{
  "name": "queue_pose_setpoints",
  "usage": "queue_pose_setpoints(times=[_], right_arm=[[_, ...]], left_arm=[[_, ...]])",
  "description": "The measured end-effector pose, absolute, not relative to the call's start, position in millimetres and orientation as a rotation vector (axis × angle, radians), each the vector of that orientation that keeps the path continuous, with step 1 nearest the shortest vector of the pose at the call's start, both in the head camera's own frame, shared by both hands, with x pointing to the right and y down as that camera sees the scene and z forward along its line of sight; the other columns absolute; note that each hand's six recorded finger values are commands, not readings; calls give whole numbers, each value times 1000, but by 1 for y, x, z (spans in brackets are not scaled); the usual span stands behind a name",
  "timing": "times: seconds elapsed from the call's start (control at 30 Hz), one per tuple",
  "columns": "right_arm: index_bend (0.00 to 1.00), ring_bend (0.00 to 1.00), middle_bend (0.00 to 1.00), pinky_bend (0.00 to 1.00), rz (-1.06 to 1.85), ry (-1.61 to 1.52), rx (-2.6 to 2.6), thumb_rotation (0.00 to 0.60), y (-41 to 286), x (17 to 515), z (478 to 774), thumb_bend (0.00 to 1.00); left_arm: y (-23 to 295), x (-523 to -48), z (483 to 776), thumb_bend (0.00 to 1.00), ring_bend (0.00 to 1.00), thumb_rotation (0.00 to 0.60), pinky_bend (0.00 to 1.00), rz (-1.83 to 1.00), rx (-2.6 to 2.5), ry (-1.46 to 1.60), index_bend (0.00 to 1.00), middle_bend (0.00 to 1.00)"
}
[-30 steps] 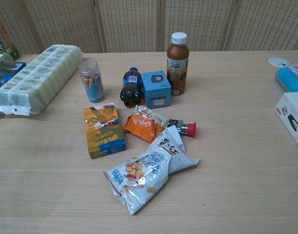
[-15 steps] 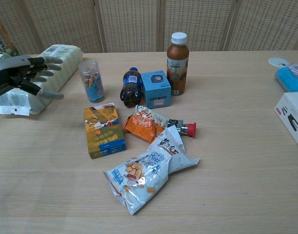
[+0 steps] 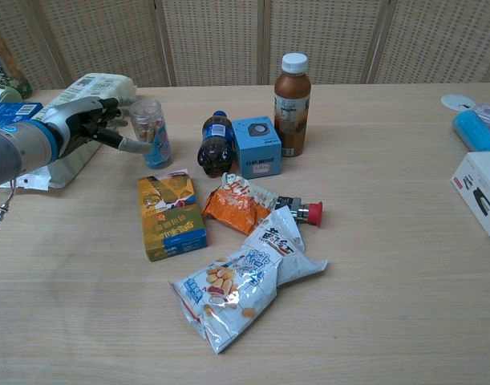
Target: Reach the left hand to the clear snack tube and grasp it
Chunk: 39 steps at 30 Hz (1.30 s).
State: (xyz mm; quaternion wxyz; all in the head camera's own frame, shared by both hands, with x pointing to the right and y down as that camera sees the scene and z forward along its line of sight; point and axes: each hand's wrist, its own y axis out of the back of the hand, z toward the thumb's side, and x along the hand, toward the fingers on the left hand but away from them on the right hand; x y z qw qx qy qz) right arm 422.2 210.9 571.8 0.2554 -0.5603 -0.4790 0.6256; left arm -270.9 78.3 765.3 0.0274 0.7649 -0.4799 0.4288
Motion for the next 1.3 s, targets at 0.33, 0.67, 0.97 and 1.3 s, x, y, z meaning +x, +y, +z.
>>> queue_pose_setpoints(times=[0.33, 0.67, 0.97, 1.3], right_arm=[[0, 0, 0, 0, 1737, -1344, -1502, 499, 220, 431, 563, 167], [0, 0, 0, 0, 1736, -1374, -1539, 501, 222, 429, 565, 168], [0, 0, 0, 0, 1721, -1364, -1591, 501, 218, 421, 577, 168], [0, 0, 0, 0, 1686, -1354, -1640, 498, 216, 413, 585, 166]], left_arm=[[63, -250, 793, 228, 386, 600, 92, 1233, 2276, -1556, 301, 282], [55, -236, 802, 288, 737, 600, 537, 1172, 2240, -1678, 619, 657], [49, -241, 778, 279, 740, 600, 543, 1032, 2291, -1747, 613, 659], [37, -245, 702, 274, 740, 600, 544, 801, 2378, -1779, 606, 654]])
